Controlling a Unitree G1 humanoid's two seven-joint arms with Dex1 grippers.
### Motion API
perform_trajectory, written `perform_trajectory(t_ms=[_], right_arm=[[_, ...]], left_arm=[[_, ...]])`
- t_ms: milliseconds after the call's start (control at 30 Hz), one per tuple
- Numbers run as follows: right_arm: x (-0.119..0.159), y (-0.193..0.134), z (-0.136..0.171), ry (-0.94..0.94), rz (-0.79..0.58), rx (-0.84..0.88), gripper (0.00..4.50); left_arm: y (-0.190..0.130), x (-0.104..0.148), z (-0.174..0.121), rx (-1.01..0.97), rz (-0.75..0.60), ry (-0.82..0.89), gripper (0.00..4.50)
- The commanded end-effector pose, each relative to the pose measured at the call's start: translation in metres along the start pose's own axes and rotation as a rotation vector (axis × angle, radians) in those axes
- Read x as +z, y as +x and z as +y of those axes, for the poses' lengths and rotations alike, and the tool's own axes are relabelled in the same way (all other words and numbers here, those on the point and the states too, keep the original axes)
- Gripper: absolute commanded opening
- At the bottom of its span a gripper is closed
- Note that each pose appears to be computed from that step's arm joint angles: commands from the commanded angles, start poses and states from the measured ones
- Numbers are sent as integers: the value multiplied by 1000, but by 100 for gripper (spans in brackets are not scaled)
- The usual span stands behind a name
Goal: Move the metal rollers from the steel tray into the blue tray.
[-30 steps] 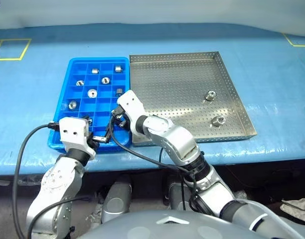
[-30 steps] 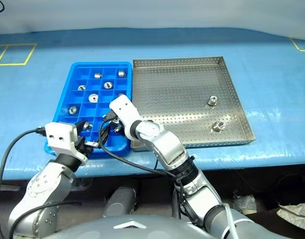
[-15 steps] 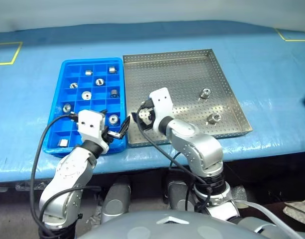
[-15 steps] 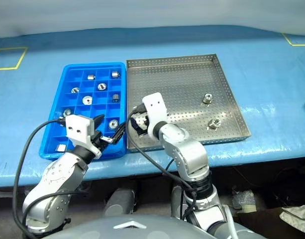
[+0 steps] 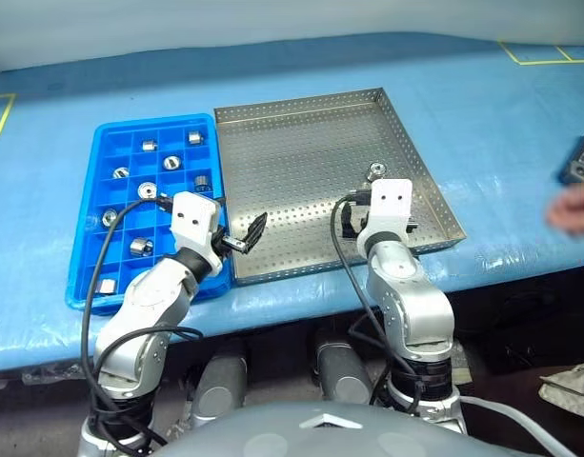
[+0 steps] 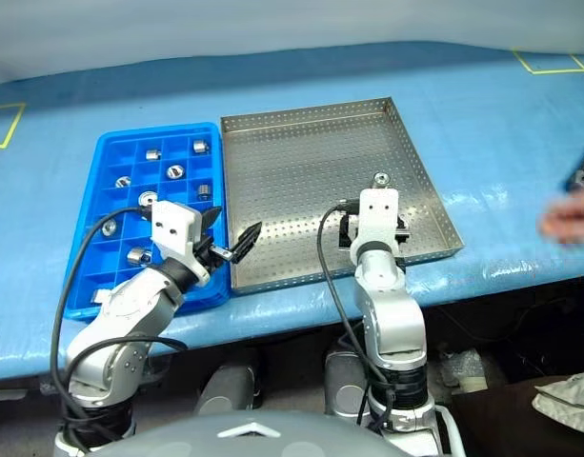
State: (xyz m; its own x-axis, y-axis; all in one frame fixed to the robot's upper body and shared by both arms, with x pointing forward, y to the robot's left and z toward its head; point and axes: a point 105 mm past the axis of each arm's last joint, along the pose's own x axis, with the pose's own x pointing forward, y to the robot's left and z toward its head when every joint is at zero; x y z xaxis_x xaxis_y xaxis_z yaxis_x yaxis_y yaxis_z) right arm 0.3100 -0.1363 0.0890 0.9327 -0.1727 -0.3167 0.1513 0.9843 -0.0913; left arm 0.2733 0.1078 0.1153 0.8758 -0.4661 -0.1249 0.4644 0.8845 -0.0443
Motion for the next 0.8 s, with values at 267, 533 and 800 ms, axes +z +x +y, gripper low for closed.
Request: perform_trajectory(t_ms=[267,533,800], right_arm=[[2,6,-8,65,6,-77,447],[3,7,4,47,3,-29,447],[5,7,21,75,3,45,447]], left_arm=[[-6,1,-4,3,-24,-19,450],[-6,2,-3,9,-32,-15,450],[-8,5,1,24,-48,-4,450]])
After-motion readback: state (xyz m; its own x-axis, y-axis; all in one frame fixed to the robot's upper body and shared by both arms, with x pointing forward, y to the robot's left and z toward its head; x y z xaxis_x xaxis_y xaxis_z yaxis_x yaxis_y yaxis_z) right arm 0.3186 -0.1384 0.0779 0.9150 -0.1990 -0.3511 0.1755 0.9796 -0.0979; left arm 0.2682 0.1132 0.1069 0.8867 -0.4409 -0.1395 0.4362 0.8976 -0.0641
